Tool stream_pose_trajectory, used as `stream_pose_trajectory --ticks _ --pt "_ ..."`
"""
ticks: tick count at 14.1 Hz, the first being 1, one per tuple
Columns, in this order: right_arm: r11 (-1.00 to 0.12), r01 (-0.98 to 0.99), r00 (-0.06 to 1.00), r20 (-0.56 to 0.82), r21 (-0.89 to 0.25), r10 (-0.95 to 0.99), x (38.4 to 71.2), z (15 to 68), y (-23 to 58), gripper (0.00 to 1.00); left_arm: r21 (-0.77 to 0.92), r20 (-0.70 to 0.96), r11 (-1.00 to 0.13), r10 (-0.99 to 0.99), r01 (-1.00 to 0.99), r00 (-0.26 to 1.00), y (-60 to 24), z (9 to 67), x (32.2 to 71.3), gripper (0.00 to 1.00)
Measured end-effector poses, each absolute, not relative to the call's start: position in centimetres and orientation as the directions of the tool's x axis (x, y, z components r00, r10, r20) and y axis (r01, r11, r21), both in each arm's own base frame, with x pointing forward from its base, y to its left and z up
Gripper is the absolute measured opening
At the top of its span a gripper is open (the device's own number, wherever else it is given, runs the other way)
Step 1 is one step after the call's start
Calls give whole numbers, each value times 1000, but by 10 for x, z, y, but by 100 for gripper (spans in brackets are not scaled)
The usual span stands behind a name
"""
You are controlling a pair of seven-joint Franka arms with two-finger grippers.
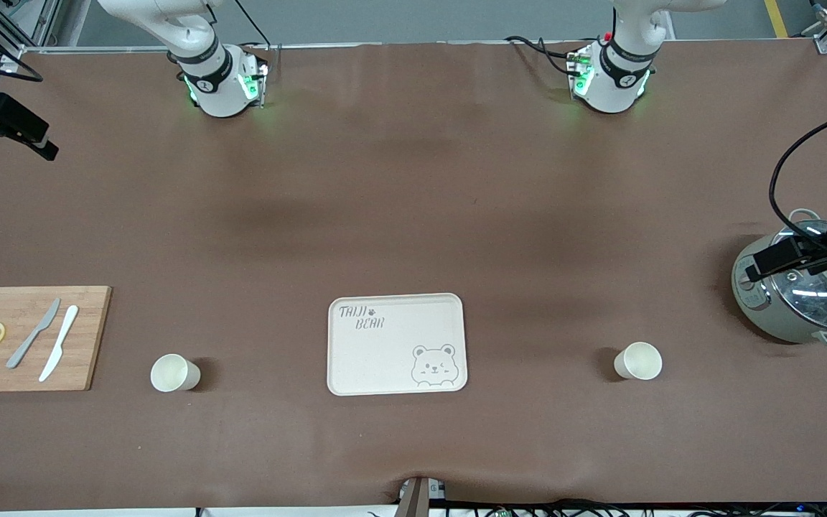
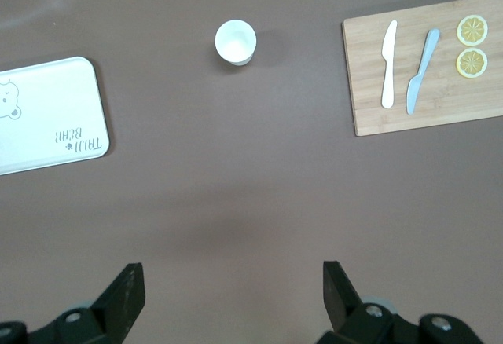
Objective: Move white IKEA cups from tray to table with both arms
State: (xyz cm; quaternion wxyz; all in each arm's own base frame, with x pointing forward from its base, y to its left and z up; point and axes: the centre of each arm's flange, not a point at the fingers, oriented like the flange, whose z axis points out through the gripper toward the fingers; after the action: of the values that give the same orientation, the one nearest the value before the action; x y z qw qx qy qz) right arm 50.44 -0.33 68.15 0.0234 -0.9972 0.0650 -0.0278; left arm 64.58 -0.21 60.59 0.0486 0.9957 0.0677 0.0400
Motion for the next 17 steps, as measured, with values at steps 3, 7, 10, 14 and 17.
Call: stream_pose_trajectory --ticks 3,7,10,14,17 --pt "-991 -127 990 57 -51 -130 505 681 -3 100 110 106 -986 140 128 984 2 632 633 100" --pt "-990 -130 990 54 -50 -132 505 679 -4 100 109 109 -988 117 105 987 3 643 625 100" --pt "-988 -148 986 64 -51 -152 507 676 -14 100 109 104 -988 117 106 988 4 642 625 100" --pt "-989 -139 986 82 -45 -142 509 672 -45 100 107 102 -988 123 112 987 7 641 625 100" --pt "-989 -141 986 88 -43 -145 508 671 -62 100 107 101 -988 124 113 987 8 641 625 100"
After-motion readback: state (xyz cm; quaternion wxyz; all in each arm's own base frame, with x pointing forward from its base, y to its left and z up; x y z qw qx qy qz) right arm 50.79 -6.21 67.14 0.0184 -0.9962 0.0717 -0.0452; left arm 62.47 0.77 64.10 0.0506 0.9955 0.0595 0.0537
